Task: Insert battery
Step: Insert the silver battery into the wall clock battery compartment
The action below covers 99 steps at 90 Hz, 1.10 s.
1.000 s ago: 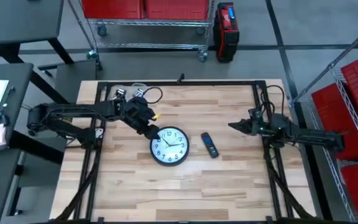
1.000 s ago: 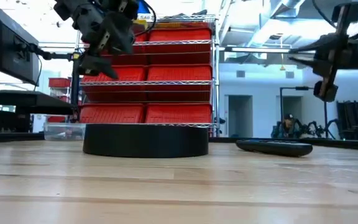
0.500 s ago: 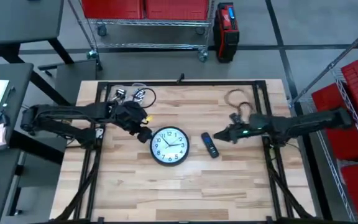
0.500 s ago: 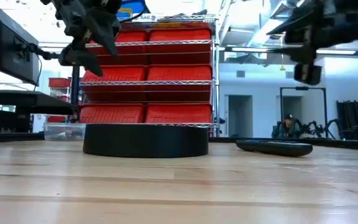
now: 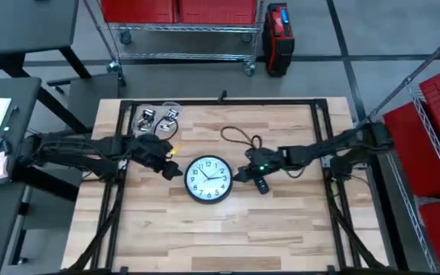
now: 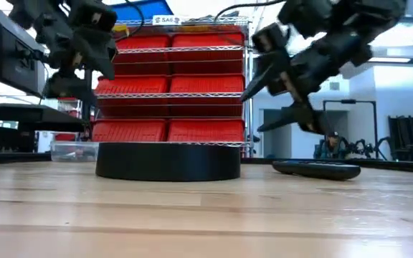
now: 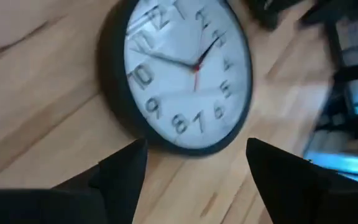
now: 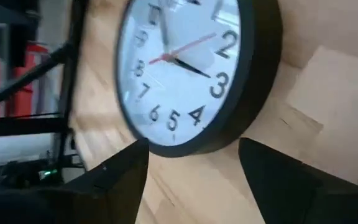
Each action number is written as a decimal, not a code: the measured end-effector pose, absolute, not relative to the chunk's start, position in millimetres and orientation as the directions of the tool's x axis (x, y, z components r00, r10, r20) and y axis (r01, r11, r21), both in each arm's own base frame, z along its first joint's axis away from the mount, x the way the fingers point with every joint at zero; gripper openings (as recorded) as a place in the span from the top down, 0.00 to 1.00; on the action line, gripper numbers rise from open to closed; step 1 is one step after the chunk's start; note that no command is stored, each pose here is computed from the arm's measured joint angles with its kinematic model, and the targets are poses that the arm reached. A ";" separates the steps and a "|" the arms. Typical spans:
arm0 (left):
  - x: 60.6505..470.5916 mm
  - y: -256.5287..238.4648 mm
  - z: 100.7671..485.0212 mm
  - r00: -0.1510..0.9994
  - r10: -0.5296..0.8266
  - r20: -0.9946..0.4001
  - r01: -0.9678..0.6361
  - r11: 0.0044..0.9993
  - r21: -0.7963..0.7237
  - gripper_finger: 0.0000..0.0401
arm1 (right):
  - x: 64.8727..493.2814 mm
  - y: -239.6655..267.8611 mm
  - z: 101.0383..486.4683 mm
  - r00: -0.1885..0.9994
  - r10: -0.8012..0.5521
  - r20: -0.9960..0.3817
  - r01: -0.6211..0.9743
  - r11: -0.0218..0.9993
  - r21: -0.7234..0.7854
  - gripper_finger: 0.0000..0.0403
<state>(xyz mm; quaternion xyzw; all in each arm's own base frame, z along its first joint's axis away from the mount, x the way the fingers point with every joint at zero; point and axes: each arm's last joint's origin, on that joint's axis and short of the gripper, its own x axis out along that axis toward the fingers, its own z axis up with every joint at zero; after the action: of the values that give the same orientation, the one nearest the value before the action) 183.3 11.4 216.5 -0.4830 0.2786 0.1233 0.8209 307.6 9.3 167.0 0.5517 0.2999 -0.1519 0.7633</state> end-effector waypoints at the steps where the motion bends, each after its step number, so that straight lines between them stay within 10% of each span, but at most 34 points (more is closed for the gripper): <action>1: 183.1 11.3 214.4 0.813 -0.068 -0.578 -0.473 0.501 -0.725 0.36 | 308.7 9.7 166.8 0.771 0.100 -0.629 0.566 0.346 0.748 0.40; 99: 232.2 9.8 137.5 0.741 -0.107 -0.663 -0.493 0.583 -0.645 0.36 | 327.9 30.6 112.6 0.646 0.002 -0.763 0.752 0.167 0.637 0.40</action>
<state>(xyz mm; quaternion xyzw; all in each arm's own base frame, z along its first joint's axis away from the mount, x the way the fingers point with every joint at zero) 232.2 9.8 137.5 -0.4411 0.3402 0.1176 0.8221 327.9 30.6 112.6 0.5858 0.3218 -0.2708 0.6928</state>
